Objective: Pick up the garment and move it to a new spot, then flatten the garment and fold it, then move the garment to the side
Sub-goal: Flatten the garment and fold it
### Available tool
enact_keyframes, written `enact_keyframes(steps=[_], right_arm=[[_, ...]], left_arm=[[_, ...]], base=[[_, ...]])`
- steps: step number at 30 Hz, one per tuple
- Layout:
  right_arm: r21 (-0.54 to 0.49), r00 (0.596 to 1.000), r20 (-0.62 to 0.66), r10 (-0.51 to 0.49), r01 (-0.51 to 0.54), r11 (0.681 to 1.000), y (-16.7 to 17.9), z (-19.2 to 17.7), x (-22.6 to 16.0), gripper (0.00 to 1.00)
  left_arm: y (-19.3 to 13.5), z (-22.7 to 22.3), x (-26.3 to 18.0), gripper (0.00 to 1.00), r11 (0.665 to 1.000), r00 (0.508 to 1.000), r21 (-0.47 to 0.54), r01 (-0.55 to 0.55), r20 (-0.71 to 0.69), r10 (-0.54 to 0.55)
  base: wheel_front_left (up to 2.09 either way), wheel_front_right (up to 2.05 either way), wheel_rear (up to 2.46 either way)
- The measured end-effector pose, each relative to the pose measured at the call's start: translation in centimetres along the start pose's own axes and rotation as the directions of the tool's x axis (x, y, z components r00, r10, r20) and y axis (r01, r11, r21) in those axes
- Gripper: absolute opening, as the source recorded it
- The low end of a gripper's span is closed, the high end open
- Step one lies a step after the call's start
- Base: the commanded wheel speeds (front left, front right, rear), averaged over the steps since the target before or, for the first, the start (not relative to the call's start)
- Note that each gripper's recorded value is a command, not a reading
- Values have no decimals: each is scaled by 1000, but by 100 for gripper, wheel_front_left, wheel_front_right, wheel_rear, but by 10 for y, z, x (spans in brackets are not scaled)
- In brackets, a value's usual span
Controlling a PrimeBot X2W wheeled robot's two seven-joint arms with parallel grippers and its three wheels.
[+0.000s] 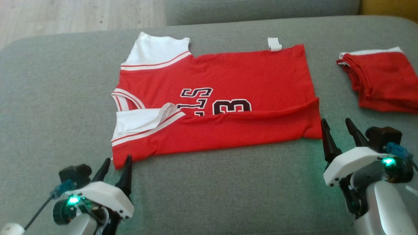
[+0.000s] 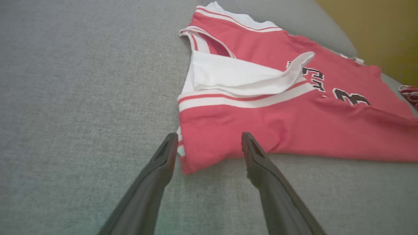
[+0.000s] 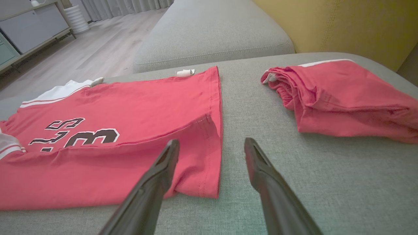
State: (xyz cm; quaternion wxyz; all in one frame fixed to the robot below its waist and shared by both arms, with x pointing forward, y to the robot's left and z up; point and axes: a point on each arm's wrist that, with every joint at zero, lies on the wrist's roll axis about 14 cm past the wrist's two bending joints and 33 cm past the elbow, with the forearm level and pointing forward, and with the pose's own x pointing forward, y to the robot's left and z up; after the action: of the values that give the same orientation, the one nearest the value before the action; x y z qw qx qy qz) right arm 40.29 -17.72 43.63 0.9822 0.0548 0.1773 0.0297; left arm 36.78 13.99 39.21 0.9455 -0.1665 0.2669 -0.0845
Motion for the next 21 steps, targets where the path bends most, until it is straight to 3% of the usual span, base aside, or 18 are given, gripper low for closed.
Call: enact_keyframes(steps=[10, 11, 12, 13, 14, 21], right_arm=[[15, 998, -65, -8, 9, 1000, -4, -17, 5, 100], [18, 997, -75, -9, 10, 1000, -4, -20, 6, 100], [20, 996, -90, -10, 12, 1000, -5, -24, 6, 100], [23, 994, -109, -10, 12, 1000, -5, -29, 7, 100], [32, 992, -122, -7, 11, 999, -4, -32, 9, 100], [56, 975, -221, 12, 1, 998, 2, -56, 20, 100]], left_arm=[[9, -17, 22, 100, 998, 994, -39, -41, -99, 37], [10, -17, 23, 77, 998, 994, -38, -41, -102, 36], [10, -17, 24, 42, 998, 994, -38, -42, -104, 38], [11, -16, 24, 24, 998, 994, -37, -42, -105, 38], [11, -16, 25, 0, 999, 994, -37, -39, -107, 35], [6, -17, 22, 0, 999, 995, -48, -23, -96, 18]], base=[[0, 0, 0], [0, 0, 0], [0, 0, 0], [0, 0, 0], [0, 0, 0], [0, 0, 0]])
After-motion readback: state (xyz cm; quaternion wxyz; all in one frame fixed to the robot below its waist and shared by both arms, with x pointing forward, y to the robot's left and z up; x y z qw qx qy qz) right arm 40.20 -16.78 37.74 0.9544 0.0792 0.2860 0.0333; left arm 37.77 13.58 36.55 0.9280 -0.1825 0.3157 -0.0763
